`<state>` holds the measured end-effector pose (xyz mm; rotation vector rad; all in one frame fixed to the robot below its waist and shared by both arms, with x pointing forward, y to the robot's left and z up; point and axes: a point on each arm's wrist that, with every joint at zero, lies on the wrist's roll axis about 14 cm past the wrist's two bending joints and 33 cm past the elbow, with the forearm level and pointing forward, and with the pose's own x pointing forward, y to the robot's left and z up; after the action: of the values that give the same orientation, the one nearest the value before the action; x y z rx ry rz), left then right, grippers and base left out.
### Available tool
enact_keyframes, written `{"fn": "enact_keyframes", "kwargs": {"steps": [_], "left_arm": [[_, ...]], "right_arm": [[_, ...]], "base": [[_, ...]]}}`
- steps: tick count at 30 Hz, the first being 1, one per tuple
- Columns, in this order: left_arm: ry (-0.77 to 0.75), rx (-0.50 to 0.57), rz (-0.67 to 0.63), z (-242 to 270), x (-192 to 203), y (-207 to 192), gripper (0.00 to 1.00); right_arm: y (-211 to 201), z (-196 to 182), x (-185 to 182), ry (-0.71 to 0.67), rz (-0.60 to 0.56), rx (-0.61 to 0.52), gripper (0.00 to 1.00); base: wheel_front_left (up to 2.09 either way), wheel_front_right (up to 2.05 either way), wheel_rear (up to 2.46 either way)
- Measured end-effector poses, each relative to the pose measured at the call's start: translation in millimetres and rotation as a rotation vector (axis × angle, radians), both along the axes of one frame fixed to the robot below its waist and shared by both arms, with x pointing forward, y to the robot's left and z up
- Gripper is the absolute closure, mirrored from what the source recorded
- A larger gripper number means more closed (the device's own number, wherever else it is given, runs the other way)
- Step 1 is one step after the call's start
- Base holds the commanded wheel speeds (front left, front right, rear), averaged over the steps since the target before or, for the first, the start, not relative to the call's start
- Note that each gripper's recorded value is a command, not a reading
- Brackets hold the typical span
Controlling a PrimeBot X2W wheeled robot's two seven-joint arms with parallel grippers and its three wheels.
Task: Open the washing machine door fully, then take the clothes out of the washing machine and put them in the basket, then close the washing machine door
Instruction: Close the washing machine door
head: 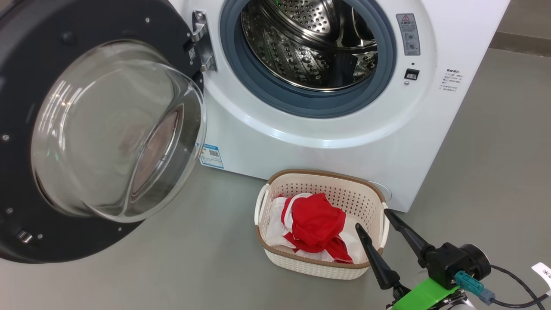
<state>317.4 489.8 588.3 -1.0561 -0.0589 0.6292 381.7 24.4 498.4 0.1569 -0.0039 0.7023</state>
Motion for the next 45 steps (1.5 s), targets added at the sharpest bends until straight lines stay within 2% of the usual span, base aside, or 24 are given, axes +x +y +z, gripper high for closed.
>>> {"fn": "enact_keyframes", "kwargs": {"steps": [8,17,30,45], "left_arm": [[-0.009,0.007,-0.028,-1.1,-1.3,-4.2,1.0],[-0.163,-0.101,-0.091,9.4,8.1,-21.9,1.0],[-0.29,-0.221,-0.193,10.6,10.2,-57.1,1.0],[-0.362,-0.313,-0.291,17.5,11.0,-102.7,1.0]], "right_arm": [[4.6,-1.2,-0.9,0.005,0.012,0.003,0.0],[7.9,-4.6,-1.4,0.017,0.019,0.004,0.0],[11.9,-4.1,-2.9,0.025,0.02,0.017,0.0],[12.6,-6.2,-2.5,0.034,0.018,0.023,0.0]], "base": [[0.0,0.0,0.0],[0.0,0.0,0.0],[0.0,0.0,0.0],[0.0,0.0,0.0]]}}
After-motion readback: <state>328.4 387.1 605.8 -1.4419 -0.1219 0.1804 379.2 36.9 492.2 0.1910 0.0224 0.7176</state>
